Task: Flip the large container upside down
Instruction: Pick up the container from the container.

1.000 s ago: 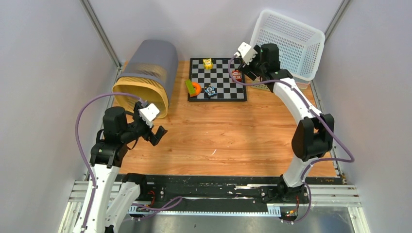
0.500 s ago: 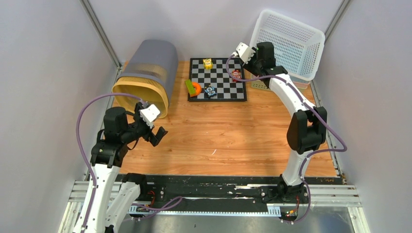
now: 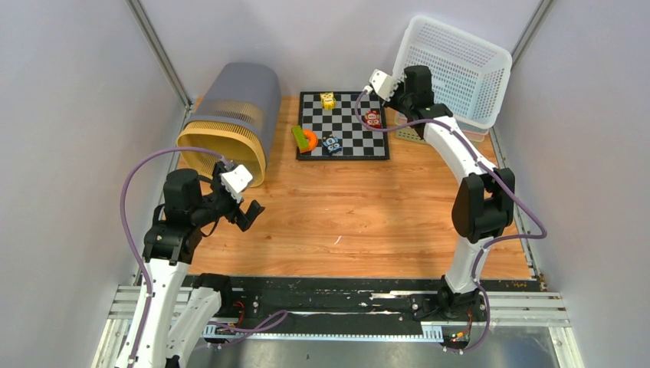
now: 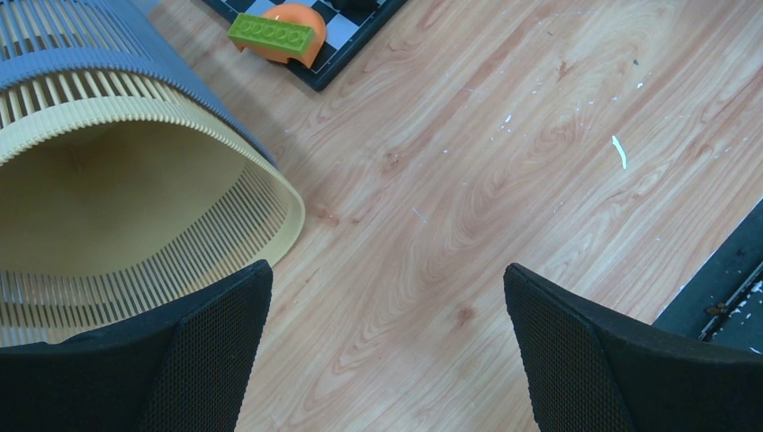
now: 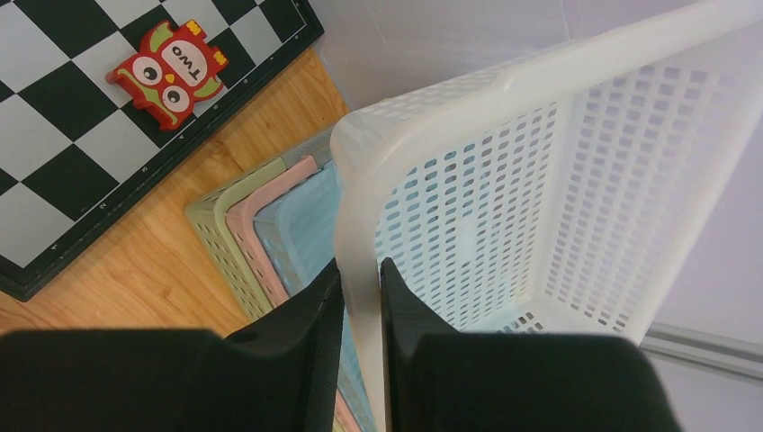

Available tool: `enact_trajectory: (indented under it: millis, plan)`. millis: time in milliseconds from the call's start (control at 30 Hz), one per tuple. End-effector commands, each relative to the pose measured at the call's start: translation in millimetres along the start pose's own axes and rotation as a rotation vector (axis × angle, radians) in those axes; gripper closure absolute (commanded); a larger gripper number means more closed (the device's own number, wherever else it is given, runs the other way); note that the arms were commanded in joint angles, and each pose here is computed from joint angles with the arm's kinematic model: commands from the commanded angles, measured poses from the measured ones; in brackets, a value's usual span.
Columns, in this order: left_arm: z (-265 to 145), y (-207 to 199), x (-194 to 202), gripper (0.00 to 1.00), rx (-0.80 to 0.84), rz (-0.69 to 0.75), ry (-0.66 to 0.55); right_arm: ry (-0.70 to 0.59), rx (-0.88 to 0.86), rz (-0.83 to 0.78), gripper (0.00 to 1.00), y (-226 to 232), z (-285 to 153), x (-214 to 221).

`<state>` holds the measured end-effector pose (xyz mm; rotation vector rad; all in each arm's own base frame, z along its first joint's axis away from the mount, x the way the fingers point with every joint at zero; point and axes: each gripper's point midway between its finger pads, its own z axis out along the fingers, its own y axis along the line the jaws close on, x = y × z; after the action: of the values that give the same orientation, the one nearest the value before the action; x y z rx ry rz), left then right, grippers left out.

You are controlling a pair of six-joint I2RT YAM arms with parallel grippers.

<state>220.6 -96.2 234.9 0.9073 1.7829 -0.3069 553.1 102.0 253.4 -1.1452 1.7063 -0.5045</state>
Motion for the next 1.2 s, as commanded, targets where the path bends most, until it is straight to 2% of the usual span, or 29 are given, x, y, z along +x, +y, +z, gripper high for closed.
enact_trajectory:
  millis: [0,133,500,1167]
  plan:
    - [1.6,0.3,0.2,0.0,0.006,0.009,-0.01,-0.035,0.01,-0.044,0.9,-2.6,-18.3,-19.1]
    - [1.5,0.1,0.3,0.0,0.006,0.007,-0.009,-0.072,0.065,-0.081,0.97,-16.2,-33.6,-30.6]
    - [1.4,-0.1,0.1,0.0,0.008,0.008,-0.009,-0.124,0.182,-0.136,0.97,-48.2,-70.5,-49.3]
    - [0.1,-0.6,-1.6,0.0,0.007,0.011,-0.014,-0.273,0.346,-0.122,0.98,-93.5,-163.3,-93.7]
